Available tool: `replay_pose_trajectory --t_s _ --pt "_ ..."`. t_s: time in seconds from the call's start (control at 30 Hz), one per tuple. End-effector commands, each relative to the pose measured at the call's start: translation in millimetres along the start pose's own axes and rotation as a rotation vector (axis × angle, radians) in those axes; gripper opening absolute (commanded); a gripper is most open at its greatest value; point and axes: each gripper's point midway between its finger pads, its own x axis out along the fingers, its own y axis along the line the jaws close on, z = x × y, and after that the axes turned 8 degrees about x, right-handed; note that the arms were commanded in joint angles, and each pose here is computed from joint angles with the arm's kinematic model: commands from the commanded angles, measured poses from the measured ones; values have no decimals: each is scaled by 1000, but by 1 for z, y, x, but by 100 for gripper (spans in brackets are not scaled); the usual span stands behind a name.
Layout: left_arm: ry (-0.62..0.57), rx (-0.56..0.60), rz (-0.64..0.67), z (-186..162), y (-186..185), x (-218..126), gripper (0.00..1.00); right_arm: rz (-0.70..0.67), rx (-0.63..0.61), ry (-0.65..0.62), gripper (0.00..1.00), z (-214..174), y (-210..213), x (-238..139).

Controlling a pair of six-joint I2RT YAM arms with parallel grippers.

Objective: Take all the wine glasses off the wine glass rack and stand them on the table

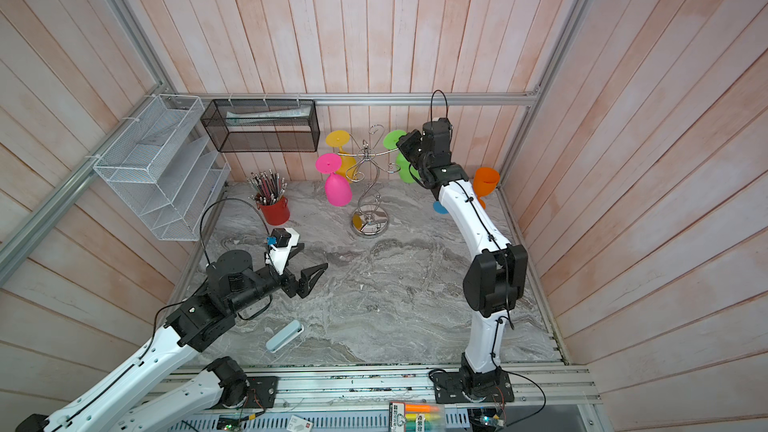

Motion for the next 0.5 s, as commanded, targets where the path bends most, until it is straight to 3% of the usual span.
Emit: replay_pose_trajectory --t_s 0.0,0.47 --pt "-5 8 10 0 0 -2 94 38 26 22 5 -3 9 -5" --pt "5 8 11 -3 1 0 94 124 20 26 3 -7 40 -19"
